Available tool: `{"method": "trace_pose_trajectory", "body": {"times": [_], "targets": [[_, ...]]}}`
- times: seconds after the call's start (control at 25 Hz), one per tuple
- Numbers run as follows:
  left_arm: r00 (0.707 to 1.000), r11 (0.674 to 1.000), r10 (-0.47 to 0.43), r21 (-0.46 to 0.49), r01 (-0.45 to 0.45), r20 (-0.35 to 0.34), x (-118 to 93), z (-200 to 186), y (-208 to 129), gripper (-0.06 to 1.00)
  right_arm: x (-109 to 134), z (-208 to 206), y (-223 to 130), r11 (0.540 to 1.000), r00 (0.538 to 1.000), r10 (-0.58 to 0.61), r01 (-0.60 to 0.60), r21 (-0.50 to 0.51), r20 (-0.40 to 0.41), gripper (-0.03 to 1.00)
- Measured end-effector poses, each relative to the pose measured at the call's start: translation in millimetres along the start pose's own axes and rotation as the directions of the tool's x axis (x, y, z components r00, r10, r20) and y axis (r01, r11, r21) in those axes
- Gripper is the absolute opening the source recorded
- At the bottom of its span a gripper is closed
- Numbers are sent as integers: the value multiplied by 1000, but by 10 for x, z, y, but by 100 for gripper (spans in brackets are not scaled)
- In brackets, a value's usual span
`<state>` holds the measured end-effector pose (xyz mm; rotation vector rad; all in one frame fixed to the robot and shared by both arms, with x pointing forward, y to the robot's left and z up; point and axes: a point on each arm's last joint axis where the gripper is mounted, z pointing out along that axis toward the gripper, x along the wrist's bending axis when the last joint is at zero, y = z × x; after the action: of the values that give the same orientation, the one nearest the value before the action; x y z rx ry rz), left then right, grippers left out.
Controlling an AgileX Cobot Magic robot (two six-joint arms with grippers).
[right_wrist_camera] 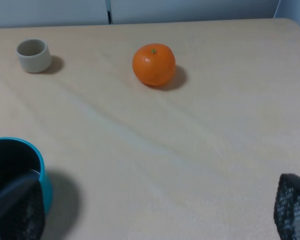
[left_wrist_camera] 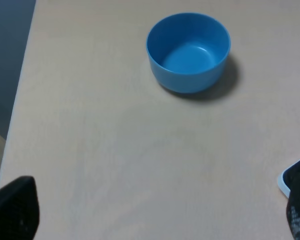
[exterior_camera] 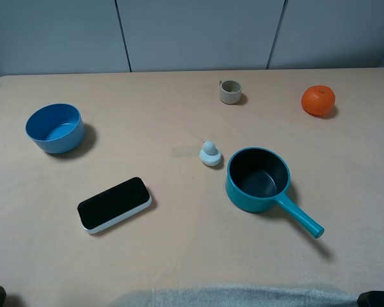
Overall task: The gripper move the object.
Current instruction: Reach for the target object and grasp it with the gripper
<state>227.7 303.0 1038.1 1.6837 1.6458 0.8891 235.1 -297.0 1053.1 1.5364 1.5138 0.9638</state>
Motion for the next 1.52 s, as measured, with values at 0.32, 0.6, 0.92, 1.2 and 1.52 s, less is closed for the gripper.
{"method": "trace_pose_trajectory", "body": {"times": [0.32, 0.6, 0.92, 1.2, 1.52], "targets": [[1000, 1000, 0, 0, 0, 0, 0, 0, 0, 99, 0, 0, 0, 1000, 1000, 0, 0, 0, 0, 69], [1000, 1000, 0, 0, 0, 0, 0, 0, 0, 99, 0, 0, 0, 1000, 1000, 0, 0, 0, 0, 69], [1000, 1000, 0, 0, 0, 0, 0, 0, 0, 99, 0, 0, 0, 1000, 1000, 0, 0, 0, 0, 69], [1000, 1000, 0, 0, 0, 0, 0, 0, 0, 99, 0, 0, 0, 1000, 1000, 0, 0, 0, 0, 69], [1000, 1000, 0, 0, 0, 0, 0, 0, 0, 99, 31, 123, 225, 994, 999, 11, -7, 106, -37, 69]]}}
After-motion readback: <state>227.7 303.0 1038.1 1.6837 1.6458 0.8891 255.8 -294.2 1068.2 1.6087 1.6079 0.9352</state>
